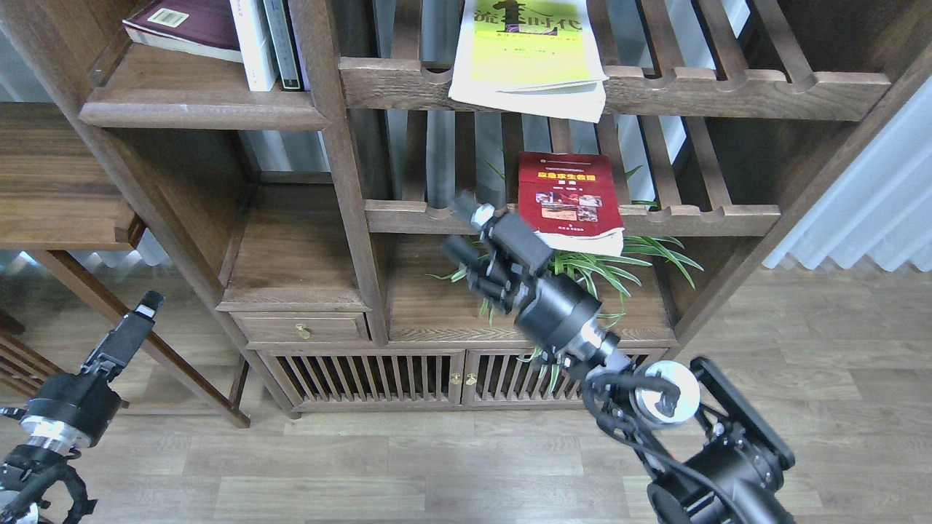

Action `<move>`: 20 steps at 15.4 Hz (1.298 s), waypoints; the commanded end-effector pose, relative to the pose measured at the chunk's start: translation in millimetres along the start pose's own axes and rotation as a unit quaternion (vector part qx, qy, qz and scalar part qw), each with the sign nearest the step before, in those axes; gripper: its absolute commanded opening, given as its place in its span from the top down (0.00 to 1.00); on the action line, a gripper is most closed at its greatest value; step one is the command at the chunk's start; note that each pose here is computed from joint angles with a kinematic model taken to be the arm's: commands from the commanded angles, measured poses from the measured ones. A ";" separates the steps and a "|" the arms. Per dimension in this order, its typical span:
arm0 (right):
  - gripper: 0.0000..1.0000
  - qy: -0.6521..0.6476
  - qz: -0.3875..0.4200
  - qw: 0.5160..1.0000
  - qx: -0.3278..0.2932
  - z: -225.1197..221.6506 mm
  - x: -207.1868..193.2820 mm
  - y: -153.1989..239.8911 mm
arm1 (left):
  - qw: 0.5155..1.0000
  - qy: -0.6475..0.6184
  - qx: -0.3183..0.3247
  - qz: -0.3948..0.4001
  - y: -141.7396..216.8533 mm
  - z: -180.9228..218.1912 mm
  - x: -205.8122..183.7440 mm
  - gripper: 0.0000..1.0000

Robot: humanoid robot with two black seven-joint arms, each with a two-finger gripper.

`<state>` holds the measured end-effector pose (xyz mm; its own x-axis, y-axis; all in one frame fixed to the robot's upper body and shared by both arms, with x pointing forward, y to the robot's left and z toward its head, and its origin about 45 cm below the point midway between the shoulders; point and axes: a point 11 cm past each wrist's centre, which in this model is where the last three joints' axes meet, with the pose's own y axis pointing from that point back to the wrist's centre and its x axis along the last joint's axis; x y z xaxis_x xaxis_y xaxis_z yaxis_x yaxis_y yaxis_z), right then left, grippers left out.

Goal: Organize books on shelf
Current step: 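Reach the right gripper up and grasp the yellow-green book on the top shelf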

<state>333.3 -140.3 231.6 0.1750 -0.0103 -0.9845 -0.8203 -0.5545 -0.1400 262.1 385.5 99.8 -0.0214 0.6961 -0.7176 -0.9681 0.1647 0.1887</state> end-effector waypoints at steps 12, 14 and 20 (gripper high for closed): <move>0.20 0.043 0.011 0.994 0.099 -49.6 -33.6 -39.4 | 1.000 0.007 -0.007 -0.001 -1.9 1.6 -0.1 0.00; 0.32 0.046 0.018 0.989 0.138 -61.8 -38.2 -42.8 | 1.000 0.007 -0.006 0.000 -1.8 1.5 0.3 0.00; 0.95 0.060 0.028 0.987 0.145 -64.9 -39.3 -45.7 | 1.000 0.008 -0.007 0.001 -2.6 2.5 1.1 0.00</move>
<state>401.0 -169.0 282.7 0.1485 -0.1463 -0.9780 -0.9531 -0.2849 -0.1021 265.0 386.0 99.5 -0.0259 0.6853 -0.7278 -0.9704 0.1575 0.1829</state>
